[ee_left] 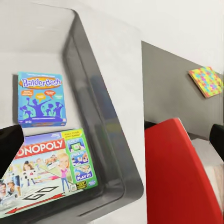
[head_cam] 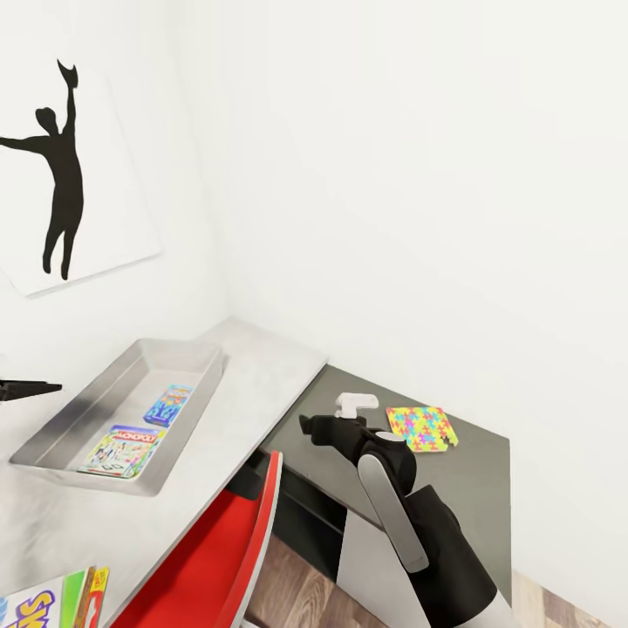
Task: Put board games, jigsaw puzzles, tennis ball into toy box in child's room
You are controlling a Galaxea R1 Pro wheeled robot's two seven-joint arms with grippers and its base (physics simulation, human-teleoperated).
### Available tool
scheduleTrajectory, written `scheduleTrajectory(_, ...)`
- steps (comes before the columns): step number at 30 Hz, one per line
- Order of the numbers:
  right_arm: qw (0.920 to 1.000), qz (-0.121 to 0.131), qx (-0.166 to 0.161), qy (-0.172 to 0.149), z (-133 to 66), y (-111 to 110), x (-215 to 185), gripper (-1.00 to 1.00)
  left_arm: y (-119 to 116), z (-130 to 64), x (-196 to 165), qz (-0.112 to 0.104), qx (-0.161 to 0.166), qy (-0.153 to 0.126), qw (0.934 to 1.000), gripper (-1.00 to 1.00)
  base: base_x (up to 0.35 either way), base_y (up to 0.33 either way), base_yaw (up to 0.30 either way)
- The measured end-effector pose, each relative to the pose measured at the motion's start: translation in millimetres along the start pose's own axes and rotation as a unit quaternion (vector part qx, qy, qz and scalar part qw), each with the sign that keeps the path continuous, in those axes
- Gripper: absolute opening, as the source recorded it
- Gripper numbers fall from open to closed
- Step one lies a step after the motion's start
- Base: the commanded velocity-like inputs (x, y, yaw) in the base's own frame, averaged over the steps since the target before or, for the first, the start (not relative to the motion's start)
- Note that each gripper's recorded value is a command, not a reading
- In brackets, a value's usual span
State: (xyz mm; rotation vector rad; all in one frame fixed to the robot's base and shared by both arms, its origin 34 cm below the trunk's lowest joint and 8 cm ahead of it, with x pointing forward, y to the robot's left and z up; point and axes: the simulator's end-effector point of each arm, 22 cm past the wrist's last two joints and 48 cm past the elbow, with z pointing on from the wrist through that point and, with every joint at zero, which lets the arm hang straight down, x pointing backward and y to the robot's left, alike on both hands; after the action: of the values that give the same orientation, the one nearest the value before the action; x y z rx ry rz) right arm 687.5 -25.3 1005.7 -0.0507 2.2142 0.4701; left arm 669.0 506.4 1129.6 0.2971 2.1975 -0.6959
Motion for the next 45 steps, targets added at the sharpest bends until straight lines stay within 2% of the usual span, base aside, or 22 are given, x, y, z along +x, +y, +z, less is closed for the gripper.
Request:
scheduleTrajectory(2, 1.0000, 0.000, 0.000, -0.002, -1.2, 0.5, -1.4, 1.00, -0.7, -5.7, -6.2, -0.007, 0.004, -0.018, 0.9998, 1.00, 0.000, 0.000, 0.000)
scheduleTrajectory(6, 1.0000, -0.002, 0.000, -0.004, -3.4, 1.6, -3.9, 1.00, -2.3, -9.6, -10.0, -0.042, 0.032, -0.056, 0.9970, 1.00, 0.000, 0.000, 0.000)
scheduleTrajectory(8, 1.0000, -0.002, -0.001, -0.006, -4.5, 2.2, -5.2, 1.00, -3.5, -10.7, -10.7, -0.066, 0.054, -0.077, 0.9934, 1.00, 0.000, 0.000, 0.000)
scheduleTrajectory(11, 1.0000, -0.003, -0.001, -0.008, -6.3, 3.1, -7.1, 1.00, -6.0, -13.6, -13.0, -0.098, 0.088, -0.115, 0.9846, 1.00, 0.000, 0.000, 0.000)
scheduleTrajectory(15, 0.9999, -0.004, -0.001, -0.012, -8.7, 4.4, -10.0, 1.00, -6.2, -16.2, -11.0, -0.124, 0.108, -0.139, 0.9765, 1.00, -0.004, 0.000, 0.000)
scheduleTrajectory(17, 0.9999, -0.005, -0.002, -0.014, -10.1, 5.0, -11.7, 1.00, -1.7, -13.6, -0.8, -0.148, 0.115, -0.143, 0.9718, 1.00, -0.008, 0.000, 0.000)
scheduleTrajectory(18, 0.9999, -0.005, -0.002, -0.015, -10.7, 5.4, -12.4, 1.00, 2.2, -9.3, 9.2, -0.168, 0.118, -0.144, 0.9680, 1.00, -0.005, 0.000, 0.000)
scheduleTrajectory(21, 0.9998, -0.006, -0.002, -0.017, -12.5, 6.4, -14.2, 1.00, 7.4, -2.3, 25.7, -0.195, 0.124, -0.148, 0.9617, 1.00, -0.003, 0.000, 0.000)
scheduleTrajectory(31, 0.9996, -0.009, -0.004, -0.027, -19.6, 10.9, -22.0, 1.00, 3.1, 4.9, 34.2, -0.205, 0.135, -0.155, 0.9570, 1.00, 0.000, 0.000, 0.000)
scheduleTrajectory(37, 0.9994, -0.007, -0.004, -0.033, -22.2, 10.6, -26.0, 1.00, -10.0, 22.9, 36.0, -0.211, 0.156, -0.157, 0.9520, 1.00, 0.000, 0.000, 0.000)
scheduleTrajectory(45, 0.9990, -0.003, -0.001, -0.044, -22.6, 10.2, -30.4, 1.00, -15.1, 28.5, 34.9, -0.210, 0.164, -0.158, 0.9508, 1.00, 0.000, 0.000, 0.000)
